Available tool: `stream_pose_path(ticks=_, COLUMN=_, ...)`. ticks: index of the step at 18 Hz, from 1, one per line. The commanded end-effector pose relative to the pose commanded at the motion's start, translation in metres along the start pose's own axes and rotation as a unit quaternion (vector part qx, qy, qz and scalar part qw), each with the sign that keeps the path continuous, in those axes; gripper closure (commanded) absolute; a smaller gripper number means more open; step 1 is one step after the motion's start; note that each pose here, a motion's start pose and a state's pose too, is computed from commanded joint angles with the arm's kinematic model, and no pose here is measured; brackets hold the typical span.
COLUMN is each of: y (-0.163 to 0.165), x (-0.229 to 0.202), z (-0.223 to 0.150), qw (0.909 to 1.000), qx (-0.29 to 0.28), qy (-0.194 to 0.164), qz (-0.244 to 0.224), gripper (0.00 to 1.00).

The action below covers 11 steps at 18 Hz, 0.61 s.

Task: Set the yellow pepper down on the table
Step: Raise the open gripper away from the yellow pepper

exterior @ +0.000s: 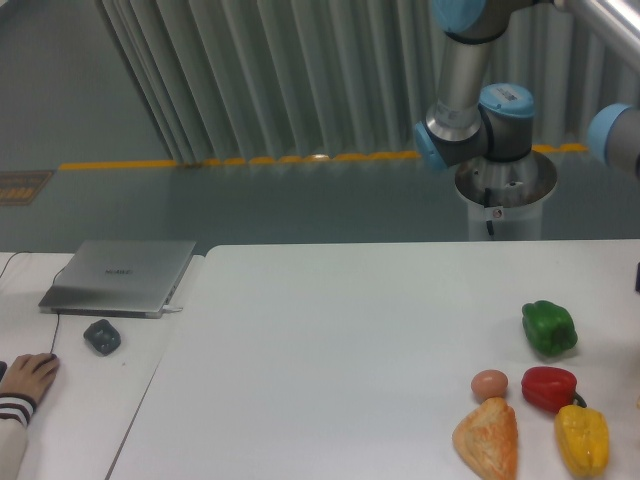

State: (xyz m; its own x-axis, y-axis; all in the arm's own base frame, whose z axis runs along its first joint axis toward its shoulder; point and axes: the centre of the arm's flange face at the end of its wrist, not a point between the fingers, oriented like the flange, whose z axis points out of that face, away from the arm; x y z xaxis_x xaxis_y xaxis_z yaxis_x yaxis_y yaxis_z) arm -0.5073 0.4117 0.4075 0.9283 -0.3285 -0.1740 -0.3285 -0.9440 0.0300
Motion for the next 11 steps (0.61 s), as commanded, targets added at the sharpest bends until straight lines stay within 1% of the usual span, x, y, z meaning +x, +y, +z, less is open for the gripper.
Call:
stream_pose_path(ticks=3, y=0.011, x=-0.002, z=0.0, qw=1.0, qx=-0.003, qy=0.005, qz=-0.004, gripper=0.0)
stream_pose_path(ticks=4, y=0.02, x=-0.003, z=0.002, qw=0.9999, qx=-0.005, qy=0.012, qz=0.005, gripper=0.0)
stream_pose_path(ticks=5, y=0.036, x=-0.006, z=-0.003, qw=0.9997, qx=-0.01, qy=0.011, qz=0.021, gripper=0.0)
stream_pose_path(ticks=7, y=0.051, x=-0.008, z=-0.006, qw=0.998, qx=-0.012, qy=0.013, qz=0.062, gripper=0.0)
stream_pose_path(ticks=11, y=0.059, x=-0.009, z=-0.006, qw=0.9977, qx=-0.013, qy=0.013, qz=0.066, gripper=0.0)
